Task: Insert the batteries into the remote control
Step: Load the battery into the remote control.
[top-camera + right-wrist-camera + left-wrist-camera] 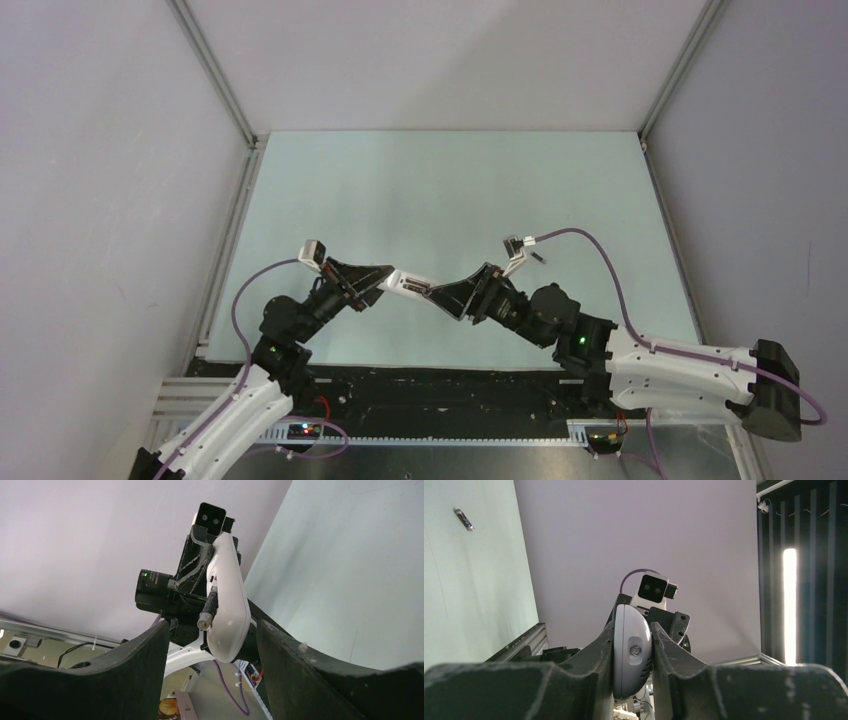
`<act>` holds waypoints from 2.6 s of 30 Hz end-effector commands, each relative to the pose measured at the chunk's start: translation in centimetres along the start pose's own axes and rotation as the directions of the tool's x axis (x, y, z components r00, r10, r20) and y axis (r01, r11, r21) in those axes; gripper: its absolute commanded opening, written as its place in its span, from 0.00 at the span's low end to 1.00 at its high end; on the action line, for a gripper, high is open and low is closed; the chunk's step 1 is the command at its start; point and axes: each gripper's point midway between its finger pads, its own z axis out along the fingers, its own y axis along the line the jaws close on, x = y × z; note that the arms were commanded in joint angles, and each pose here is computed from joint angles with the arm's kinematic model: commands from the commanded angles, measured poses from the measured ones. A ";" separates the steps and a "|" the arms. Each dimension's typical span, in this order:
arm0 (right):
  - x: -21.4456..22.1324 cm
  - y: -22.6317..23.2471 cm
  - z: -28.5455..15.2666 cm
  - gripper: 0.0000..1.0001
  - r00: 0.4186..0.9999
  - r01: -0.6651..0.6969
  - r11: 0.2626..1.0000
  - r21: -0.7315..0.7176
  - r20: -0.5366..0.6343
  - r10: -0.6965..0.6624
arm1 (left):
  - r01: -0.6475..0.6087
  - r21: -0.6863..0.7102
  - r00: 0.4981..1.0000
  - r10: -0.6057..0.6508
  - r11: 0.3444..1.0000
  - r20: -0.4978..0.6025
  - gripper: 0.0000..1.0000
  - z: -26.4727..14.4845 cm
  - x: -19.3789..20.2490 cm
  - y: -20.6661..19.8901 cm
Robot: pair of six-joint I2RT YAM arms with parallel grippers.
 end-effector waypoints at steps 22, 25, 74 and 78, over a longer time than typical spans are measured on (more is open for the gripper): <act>-0.5 0.7 0.6 0.58 0.998 -0.056 0.996 -0.070 0.021 0.058 | -0.004 0.074 1.000 0.004 0.997 -0.001 0.00 -0.1 0.2 -2.3; -0.4 0.7 0.6 0.57 0.998 -0.057 0.996 -0.068 0.021 0.058 | -0.004 0.075 1.000 0.004 0.997 -0.002 0.00 -0.2 0.2 -2.3; 0.4 -0.5 1.6 0.52 0.997 -0.077 0.996 -0.036 0.006 0.077 | -0.024 0.102 1.000 0.026 0.994 -0.016 0.00 -0.3 0.6 -3.4; 0.5 -0.6 1.8 0.51 0.997 -0.080 0.996 -0.034 0.004 0.080 | -0.026 0.102 0.999 0.028 0.994 -0.018 0.00 -0.4 0.6 -3.4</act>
